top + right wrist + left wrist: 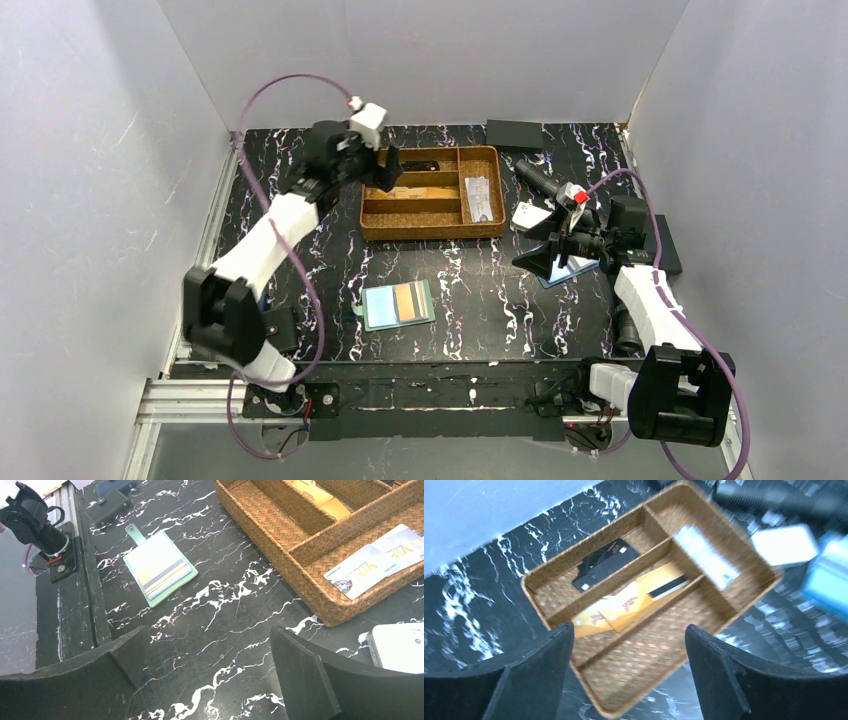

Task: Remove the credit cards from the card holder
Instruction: Place the credit card in the storage box, then remove the credit card from the card holder.

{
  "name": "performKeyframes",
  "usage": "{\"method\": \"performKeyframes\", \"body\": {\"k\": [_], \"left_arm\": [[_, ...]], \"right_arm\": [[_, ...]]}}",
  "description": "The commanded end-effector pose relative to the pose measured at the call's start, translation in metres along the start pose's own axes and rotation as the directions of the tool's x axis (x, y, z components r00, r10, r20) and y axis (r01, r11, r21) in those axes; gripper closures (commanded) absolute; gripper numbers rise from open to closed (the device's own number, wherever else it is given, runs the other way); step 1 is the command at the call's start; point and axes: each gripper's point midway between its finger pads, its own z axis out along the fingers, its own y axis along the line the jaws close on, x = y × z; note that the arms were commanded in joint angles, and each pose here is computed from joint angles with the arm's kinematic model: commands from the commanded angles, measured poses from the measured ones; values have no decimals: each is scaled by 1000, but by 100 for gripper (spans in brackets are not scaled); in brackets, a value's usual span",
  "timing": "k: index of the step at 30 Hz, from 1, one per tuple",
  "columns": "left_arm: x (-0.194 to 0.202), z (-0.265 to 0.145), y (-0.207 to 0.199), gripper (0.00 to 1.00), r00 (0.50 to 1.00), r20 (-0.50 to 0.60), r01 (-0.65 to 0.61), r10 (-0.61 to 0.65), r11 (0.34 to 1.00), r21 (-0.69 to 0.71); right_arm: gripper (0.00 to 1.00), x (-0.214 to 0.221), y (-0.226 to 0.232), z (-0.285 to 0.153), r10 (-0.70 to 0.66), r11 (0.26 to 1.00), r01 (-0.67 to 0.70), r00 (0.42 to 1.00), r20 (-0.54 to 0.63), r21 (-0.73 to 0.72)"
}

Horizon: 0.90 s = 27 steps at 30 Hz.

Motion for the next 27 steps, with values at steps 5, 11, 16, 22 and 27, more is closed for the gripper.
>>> {"method": "performKeyframes", "body": {"k": [5, 11, 16, 22, 27], "left_arm": [[37, -86, -60, 11, 710, -30, 698, -703, 699, 152], [86, -128, -109, 13, 589, -146, 803, -795, 555, 214], [123, -149, -121, 15, 561, -140, 826, -816, 542, 154], [155, -155, -148, 20, 532, -181, 847, -827, 514, 137], [170, -152, -171, 27, 565, -216, 825, -797, 550, 130]], "right_arm": [[2, -2, -2, -3, -60, 998, 60, 998, -9, 22], [2, 5, -4, -4, -32, 999, 33, 999, -40, 34], [2, 8, -4, 0, -16, 999, 17, 998, -55, 28], [4, 36, 17, 34, -36, 998, 22, 958, -285, -52], [12, 35, 41, 68, -46, 993, 3, 923, -383, -114]]}}
